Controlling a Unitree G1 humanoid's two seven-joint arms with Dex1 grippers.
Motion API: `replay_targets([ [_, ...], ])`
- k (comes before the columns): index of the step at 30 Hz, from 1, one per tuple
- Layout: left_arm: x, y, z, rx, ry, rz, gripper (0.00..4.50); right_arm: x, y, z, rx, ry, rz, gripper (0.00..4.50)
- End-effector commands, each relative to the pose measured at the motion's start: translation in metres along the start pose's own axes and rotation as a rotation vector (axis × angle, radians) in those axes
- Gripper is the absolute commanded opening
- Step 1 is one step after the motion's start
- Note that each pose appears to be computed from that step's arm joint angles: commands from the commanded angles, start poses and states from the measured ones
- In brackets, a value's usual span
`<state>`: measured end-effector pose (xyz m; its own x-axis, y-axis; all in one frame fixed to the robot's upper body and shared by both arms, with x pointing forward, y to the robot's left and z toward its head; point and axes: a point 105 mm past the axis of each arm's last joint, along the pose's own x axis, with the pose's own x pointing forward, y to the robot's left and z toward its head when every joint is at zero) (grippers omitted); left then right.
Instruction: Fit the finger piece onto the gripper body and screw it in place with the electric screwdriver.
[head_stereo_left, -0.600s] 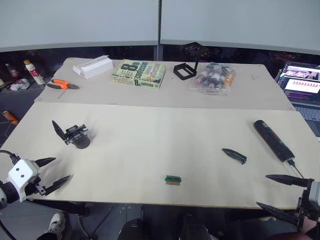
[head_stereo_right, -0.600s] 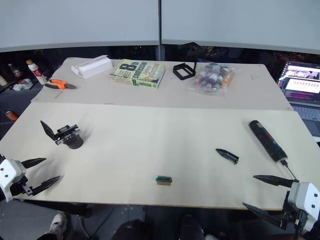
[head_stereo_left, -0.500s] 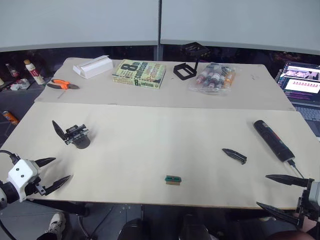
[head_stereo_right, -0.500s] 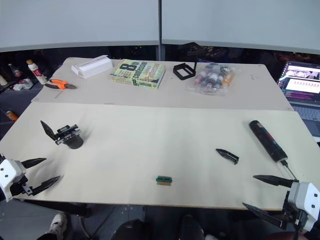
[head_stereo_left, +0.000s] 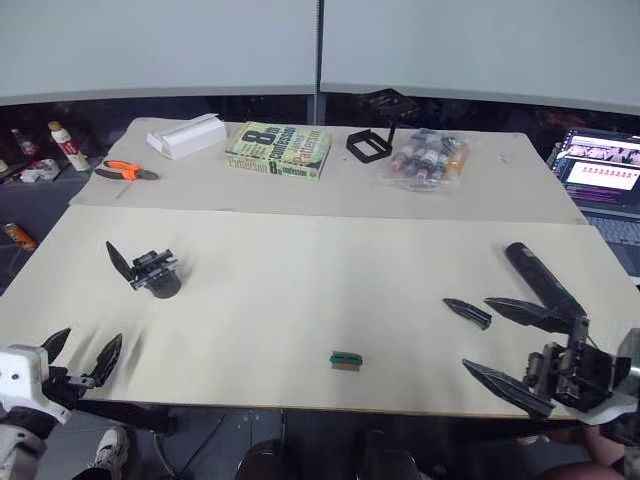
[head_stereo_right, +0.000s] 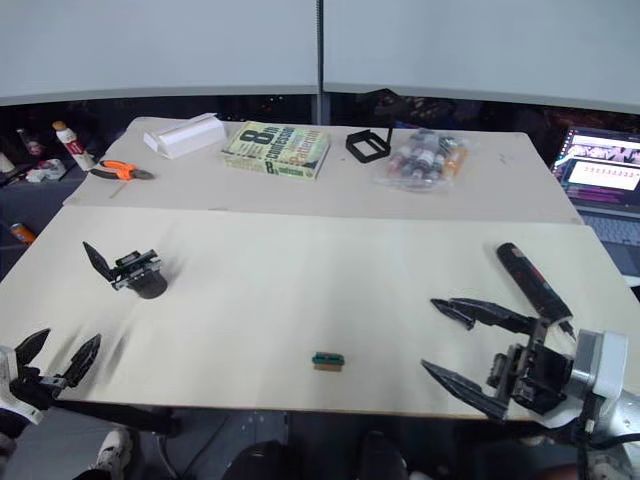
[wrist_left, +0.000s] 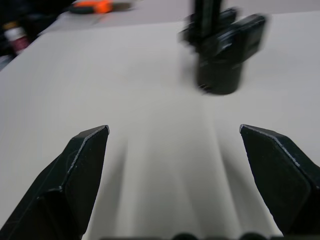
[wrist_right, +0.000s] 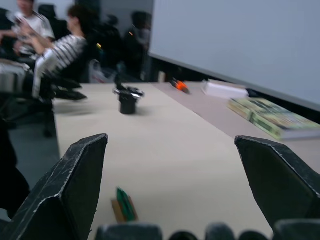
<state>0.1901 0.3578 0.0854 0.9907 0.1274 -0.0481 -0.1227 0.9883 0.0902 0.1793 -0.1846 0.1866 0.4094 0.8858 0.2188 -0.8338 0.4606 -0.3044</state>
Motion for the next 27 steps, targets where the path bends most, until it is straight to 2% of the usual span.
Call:
replay_targets([
  [1, -0.002, -0.008, 0.011, 0.016, -0.042, 0.059, 4.43, 0.006, 0.001, 0.006, -0.052, -0.041, 0.03, 4.5],
  [6, 0.015, -0.051, 0.024, 0.054, -0.086, 0.012, 4.43, -0.001, -0.006, -0.003, -0.037, -0.027, 0.035, 4.5],
  [9, 0.032, -0.066, 0.031, 0.033, -0.104, 0.032, 4.43, -0.002, -0.009, -0.006, -0.043, -0.022, 0.04, 4.5],
  [14, 0.057, -0.094, 0.025, 0.014, -0.049, 0.06, 4.43, -0.008, -0.012, -0.01, -0.071, 0.023, 0.079, 4.5],
  [23, 0.092, -0.112, 0.018, -0.007, -0.015, 0.161, 4.43, 0.004, -0.017, -0.003, -0.115, 0.031, 0.088, 4.5],
  [27, 0.105, -0.109, 0.016, -0.019, -0.008, 0.237, 4.43, 0.004, -0.017, -0.002, -0.123, 0.043, 0.08, 4.5],
])
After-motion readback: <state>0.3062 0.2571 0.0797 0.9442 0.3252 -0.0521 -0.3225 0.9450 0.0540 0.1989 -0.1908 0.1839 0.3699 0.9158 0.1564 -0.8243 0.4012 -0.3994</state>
